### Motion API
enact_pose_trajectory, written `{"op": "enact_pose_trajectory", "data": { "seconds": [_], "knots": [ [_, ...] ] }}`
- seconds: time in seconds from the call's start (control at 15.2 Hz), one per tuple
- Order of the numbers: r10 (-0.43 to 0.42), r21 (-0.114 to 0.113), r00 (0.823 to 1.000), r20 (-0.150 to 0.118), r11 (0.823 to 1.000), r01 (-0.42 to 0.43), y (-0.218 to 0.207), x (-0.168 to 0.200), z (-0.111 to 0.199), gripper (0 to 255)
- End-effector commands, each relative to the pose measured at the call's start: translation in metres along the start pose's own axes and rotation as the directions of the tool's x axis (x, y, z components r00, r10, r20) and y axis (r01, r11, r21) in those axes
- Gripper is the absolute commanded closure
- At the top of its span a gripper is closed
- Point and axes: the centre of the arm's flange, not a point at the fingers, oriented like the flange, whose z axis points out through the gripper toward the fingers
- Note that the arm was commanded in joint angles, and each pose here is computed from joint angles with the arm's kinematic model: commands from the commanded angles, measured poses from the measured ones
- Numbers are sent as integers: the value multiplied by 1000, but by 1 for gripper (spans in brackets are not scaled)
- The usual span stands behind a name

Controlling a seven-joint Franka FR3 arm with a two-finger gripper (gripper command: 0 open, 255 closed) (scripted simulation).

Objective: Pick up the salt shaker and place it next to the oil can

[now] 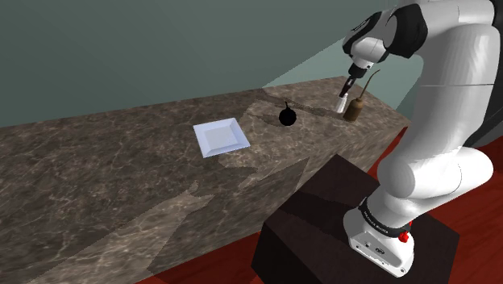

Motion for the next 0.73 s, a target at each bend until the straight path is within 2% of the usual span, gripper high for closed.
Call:
{"op": "enact_pose_trajectory", "data": {
  "seconds": [0.0,0.33,0.66],
  "knots": [
    [0,-1,1000,0,1000,0,1,-2,11,255],
    [0,-1,1000,0,1000,0,2,-5,37,255],
    [0,-1,1000,0,1000,0,2,-5,37,255]
  ]
}}
